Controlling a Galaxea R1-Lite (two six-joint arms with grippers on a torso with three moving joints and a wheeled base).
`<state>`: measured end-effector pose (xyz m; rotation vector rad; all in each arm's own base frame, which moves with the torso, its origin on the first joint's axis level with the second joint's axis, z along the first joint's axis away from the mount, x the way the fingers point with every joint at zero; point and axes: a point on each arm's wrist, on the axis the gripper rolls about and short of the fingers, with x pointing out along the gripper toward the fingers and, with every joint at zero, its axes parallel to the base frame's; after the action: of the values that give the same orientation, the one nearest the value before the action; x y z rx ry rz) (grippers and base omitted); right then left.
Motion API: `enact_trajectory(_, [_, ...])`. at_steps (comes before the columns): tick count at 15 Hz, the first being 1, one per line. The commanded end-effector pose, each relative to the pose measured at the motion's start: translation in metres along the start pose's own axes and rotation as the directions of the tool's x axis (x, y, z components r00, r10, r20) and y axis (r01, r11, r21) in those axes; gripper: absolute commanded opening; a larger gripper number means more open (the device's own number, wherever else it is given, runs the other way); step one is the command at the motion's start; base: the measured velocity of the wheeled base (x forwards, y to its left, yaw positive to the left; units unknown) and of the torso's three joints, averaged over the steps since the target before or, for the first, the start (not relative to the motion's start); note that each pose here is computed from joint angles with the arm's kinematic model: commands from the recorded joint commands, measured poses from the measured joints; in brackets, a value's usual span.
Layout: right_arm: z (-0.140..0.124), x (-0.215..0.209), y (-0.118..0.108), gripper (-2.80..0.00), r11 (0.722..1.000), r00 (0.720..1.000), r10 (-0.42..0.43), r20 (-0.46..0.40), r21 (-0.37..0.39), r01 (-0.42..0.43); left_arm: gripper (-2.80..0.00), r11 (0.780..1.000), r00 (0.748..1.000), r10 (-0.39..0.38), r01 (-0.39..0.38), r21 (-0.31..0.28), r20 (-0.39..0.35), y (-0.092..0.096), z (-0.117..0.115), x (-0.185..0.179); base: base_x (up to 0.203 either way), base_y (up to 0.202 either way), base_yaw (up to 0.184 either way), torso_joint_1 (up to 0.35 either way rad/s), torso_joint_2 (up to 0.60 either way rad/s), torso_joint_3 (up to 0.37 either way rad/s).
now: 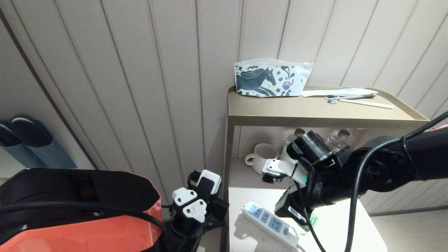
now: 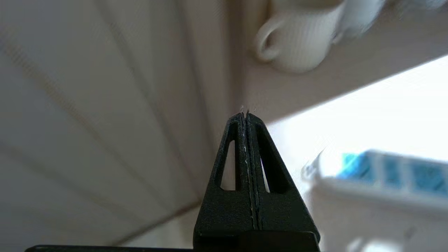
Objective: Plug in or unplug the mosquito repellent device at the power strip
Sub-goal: Place the mosquito repellent liquid on the table
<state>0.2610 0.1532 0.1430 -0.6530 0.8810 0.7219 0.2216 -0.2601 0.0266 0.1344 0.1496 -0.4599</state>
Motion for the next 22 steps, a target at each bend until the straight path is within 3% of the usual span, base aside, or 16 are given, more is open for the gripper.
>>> enact_trajectory(1, [-0.005,-0.012,0.003,-2.80,1.000,1.000,-0.007,0.017,-0.003,0.007,-2.80,0.996,0.997,0.078,-0.078,-0.035,0.022,0.035,0.016,-0.020,0.000,0.000,0.000,0.000,0.00,0.000])
enact_trajectory(4, [-0.010,-0.027,0.006,-2.80,1.000,0.999,-0.019,0.042,-0.001,0.019,-2.80,0.991,0.989,0.123,-0.118,-0.062,0.079,0.055,0.040,-0.039,0.000,0.000,0.000,0.000,0.00,0.000])
enact_trajectory(6, [-0.015,-0.040,0.008,-2.80,1.000,0.997,-0.030,0.066,0.000,0.031,-2.80,0.978,0.971,0.199,-0.189,-0.084,0.129,0.081,0.059,-0.053,0.000,0.000,0.000,0.000,0.00,0.000])
enact_trajectory(10, [-0.027,-0.055,0.013,-2.80,0.999,0.996,-0.042,0.082,0.012,0.041,-2.80,0.922,0.909,0.385,-0.370,-0.117,0.158,0.144,0.072,-0.075,0.000,0.000,0.000,0.000,0.00,0.000])
enact_trajectory(12, [-0.034,-0.064,0.016,-2.80,0.999,0.994,-0.053,0.095,0.019,0.051,-2.80,0.879,0.859,0.475,-0.456,-0.138,0.191,0.182,0.081,-0.091,0.000,0.000,0.000,0.000,0.00,0.000])
enact_trajectory(14, [-0.040,-0.073,0.017,-2.80,0.998,0.992,-0.064,0.112,0.023,0.062,-2.80,0.851,0.820,0.524,-0.503,-0.148,0.231,0.210,0.095,-0.114,0.000,0.000,0.000,0.000,0.00,0.000])
enact_trajectory(17, [-0.044,-0.081,0.019,-2.80,0.997,0.989,-0.072,0.129,0.026,0.069,-2.80,0.834,0.798,0.552,-0.533,-0.144,0.244,0.235,0.125,-0.149,0.000,0.000,0.000,0.000,0.00,0.000])
enact_trajectory(19, [-0.047,-0.084,0.020,-2.80,0.996,0.988,-0.079,0.136,0.042,0.074,-2.80,0.825,0.793,0.565,-0.542,-0.160,0.229,0.242,0.148,-0.174,0.000,0.000,0.000,0.000,0.00,0.000])
enact_trajectory(20, [-0.050,-0.087,0.020,-2.80,0.996,0.987,-0.085,0.139,0.047,0.079,-2.80,0.812,0.781,0.584,-0.555,-0.182,0.222,0.245,0.160,-0.189,0.000,0.000,0.000,0.000,0.00,0.000])
enact_trajectory(22, [-0.055,-0.090,0.021,-2.80,0.995,0.986,-0.092,0.141,0.053,0.085,-2.80,0.758,0.732,0.651,-0.611,-0.226,0.204,0.254,0.170,-0.220,0.000,0.000,0.000,0.000,0.00,0.000])
